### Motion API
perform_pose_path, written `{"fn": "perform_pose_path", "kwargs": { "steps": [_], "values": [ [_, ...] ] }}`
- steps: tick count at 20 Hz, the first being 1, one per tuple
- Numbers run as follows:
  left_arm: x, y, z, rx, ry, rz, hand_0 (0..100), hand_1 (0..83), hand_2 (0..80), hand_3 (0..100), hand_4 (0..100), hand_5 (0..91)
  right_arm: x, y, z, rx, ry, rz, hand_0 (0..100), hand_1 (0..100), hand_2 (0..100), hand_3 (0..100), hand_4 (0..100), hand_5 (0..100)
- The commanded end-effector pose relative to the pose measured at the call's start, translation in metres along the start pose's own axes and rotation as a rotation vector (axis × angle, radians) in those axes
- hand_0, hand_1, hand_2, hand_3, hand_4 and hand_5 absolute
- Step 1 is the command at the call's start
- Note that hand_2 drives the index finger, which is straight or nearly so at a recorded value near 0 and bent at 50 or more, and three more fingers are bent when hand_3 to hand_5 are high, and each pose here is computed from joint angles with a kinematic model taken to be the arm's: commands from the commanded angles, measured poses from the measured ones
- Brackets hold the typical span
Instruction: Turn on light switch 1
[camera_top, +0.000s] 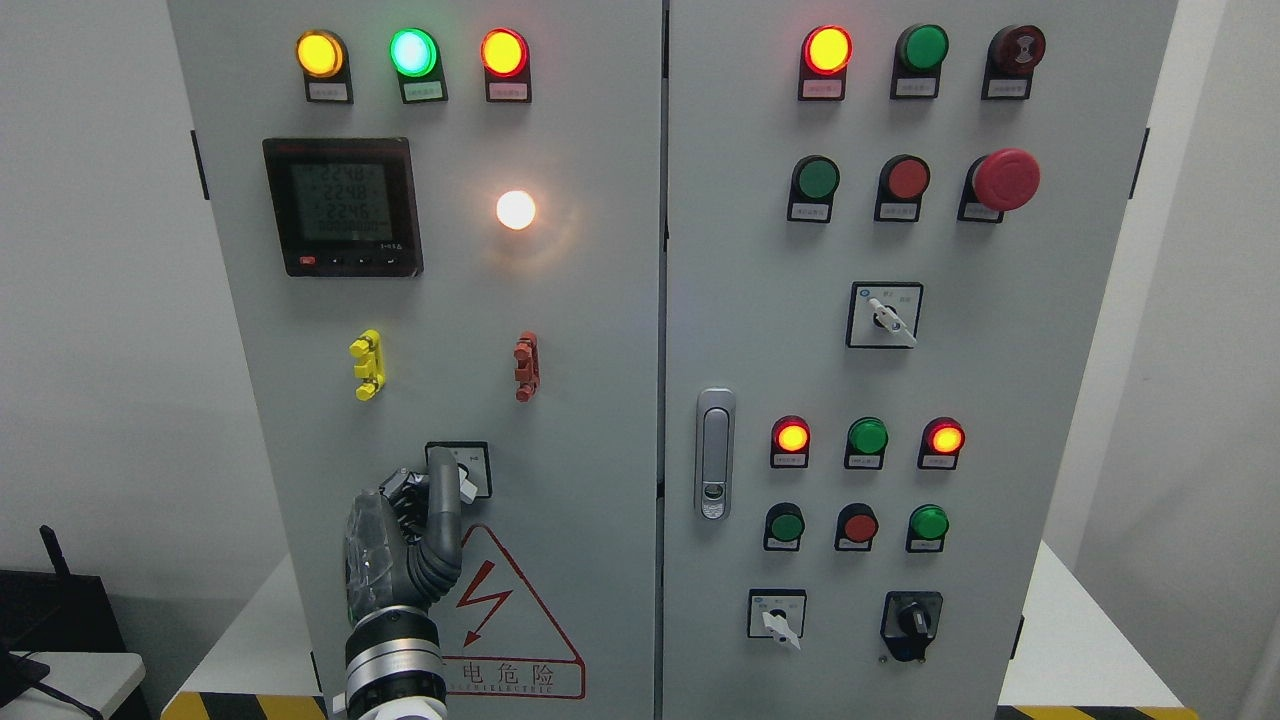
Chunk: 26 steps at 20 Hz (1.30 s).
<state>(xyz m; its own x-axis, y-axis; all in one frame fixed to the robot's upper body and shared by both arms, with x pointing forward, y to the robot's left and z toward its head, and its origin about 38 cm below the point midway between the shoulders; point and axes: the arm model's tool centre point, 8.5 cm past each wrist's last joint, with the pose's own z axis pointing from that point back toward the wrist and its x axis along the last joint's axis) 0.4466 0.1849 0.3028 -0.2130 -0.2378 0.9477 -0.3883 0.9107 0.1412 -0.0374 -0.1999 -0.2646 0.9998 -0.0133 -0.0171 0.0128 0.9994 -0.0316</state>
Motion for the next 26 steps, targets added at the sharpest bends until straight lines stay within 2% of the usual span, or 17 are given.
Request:
{"fn": "perform_pose_path", "kwargs": {
  "steps": [1,26],
  "values": [
    [-0.0002,-0.0002,0.0004,0.0,0.001,0.002,28,20.8,51.4,80,85,79.2,-0.0001,0.0001,0.0,0.001,0.0,-0.008,12,39,0,0,0,0],
    [-0.0071,0.0014,0.0054,0.003,0.01,0.002,24,19.6,55.7,79,85,79.1,-0.0001,0.0001,0.0,0.001,0.0,-0.008,12,39,0,0,0,0]
  ]
}}
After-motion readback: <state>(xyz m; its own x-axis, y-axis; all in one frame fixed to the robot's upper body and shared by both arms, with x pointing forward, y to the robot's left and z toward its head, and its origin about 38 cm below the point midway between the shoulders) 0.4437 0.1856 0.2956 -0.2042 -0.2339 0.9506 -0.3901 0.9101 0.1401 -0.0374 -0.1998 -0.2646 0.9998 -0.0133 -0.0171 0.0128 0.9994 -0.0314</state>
